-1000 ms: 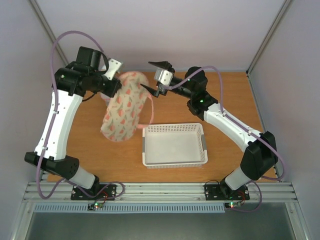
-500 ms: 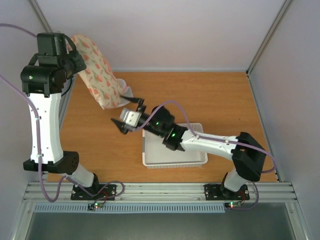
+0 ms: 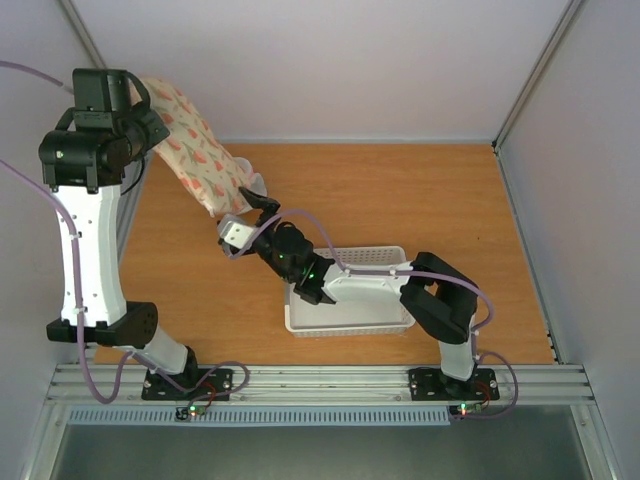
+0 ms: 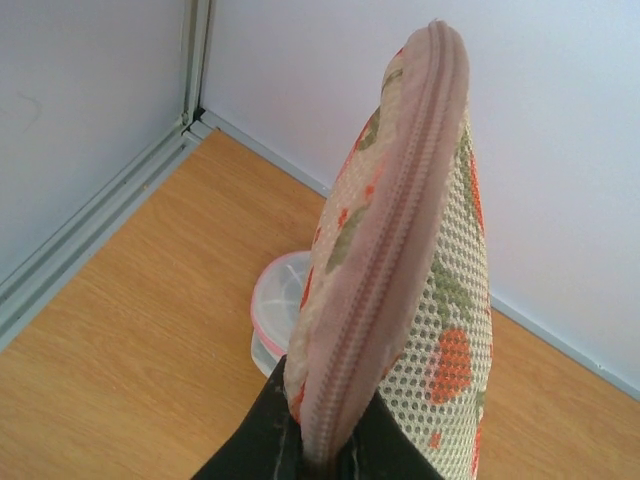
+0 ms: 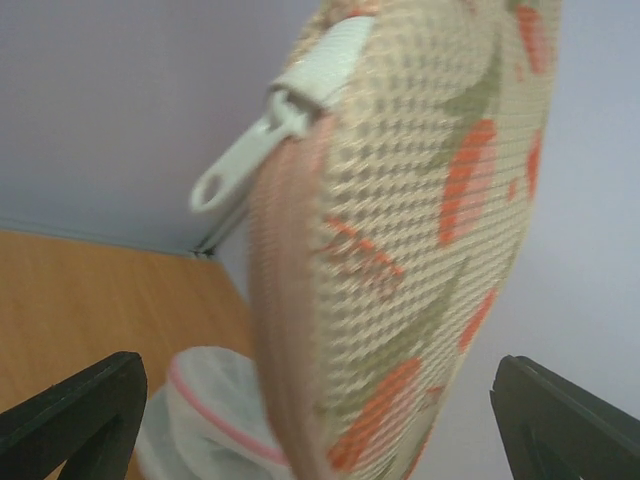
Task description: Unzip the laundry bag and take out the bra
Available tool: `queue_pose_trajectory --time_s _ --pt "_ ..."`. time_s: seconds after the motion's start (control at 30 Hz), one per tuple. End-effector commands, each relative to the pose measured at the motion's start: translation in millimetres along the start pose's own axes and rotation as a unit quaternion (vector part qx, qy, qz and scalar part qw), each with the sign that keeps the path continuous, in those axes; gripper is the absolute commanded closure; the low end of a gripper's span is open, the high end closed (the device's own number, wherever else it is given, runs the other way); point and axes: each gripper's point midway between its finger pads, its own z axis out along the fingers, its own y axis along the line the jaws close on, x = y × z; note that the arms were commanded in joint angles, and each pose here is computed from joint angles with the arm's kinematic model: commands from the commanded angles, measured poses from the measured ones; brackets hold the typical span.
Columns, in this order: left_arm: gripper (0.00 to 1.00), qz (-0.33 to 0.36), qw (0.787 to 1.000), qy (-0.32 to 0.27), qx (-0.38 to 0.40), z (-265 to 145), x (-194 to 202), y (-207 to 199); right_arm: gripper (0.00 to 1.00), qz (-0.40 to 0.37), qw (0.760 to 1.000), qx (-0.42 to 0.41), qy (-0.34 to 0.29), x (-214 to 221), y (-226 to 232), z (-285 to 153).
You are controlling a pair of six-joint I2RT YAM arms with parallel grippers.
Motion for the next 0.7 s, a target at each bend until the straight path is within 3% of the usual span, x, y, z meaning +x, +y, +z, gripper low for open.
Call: queue_pose_trajectory --time_s 0.0,0.2,0.27,0.3,0.33,0.37,0.47,0.5,0.67 --pt "0.99 -0.025 1.000 -0.003 0.016 -6 -1 -2 0.09 0.006 0.994 0.104 -0.020 -24 -50 2" --pt "0.99 -0.026 0.999 0.015 0.023 -4 8 -1 0.67 0.003 0.992 0.121 -0.027 -29 -60 -2" --pt "0.99 -0.026 0.999 0.019 0.019 -3 10 1 0.95 0.001 0.992 0.120 -0.026 -30 -63 -5" --pt "0.97 -0.025 0.999 0.021 0.018 -2 12 2 0.99 0.002 0.992 0.122 -0.027 -29 -65 -7" --pt "0.88 -0.024 0.999 0.024 0.020 -2 13 3 0.99 0.002 0.992 0.119 -0.028 -29 -67 -10" --pt "0.72 -0.019 0.999 0.027 0.024 -2 15 3 0.99 0.003 0.993 0.113 -0.033 -31 -71 -13" --pt "0.10 0.004 0.999 0.026 0.035 -4 16 2 0.99 0.031 0.996 0.061 -0.057 -34 -78 -22" --pt "0.02 0.018 0.999 0.019 0.031 -5 15 4 0.99 0.046 0.996 0.028 -0.067 -34 -80 -24" --pt "0.01 0.111 0.991 -0.067 0.014 -27 -21 7 0.99 0.084 0.980 -0.164 -0.077 -16 -80 -37"
